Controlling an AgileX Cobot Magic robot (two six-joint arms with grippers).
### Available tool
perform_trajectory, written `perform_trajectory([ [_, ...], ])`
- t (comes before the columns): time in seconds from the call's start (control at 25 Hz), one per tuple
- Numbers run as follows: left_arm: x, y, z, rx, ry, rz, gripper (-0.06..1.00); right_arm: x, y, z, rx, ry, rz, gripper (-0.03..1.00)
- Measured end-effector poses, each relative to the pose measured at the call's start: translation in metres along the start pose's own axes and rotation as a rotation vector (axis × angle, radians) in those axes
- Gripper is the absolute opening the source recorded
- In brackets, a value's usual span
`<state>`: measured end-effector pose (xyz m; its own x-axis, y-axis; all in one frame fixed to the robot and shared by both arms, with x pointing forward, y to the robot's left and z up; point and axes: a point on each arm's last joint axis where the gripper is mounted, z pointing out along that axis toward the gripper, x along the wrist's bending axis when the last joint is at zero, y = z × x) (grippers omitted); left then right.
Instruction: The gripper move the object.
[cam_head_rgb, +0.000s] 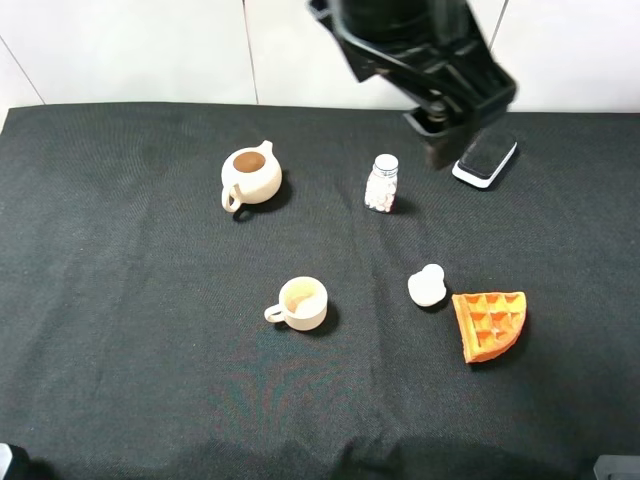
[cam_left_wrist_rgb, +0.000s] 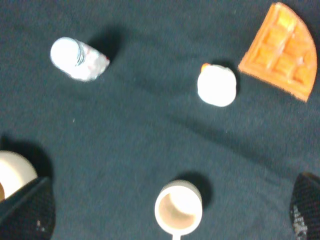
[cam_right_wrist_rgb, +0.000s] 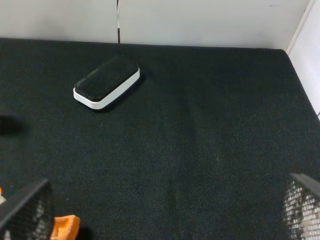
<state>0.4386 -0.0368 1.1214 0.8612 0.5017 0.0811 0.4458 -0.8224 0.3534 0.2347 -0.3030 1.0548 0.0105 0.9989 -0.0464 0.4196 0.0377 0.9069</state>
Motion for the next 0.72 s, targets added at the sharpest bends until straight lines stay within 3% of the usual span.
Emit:
perform_trajectory([
  [0.48,0.002,-0.074,-0.031,0.05,0.004,-0.053,0.99,0.0,0.0,0.0,0.0,0.0,0.0,0.69],
  [0.72,0.003,-0.121,-0.054,-0.071,-0.001,-0.076,0.99,0.0,0.0,0.0,0.0,0.0,0.0,0.69],
])
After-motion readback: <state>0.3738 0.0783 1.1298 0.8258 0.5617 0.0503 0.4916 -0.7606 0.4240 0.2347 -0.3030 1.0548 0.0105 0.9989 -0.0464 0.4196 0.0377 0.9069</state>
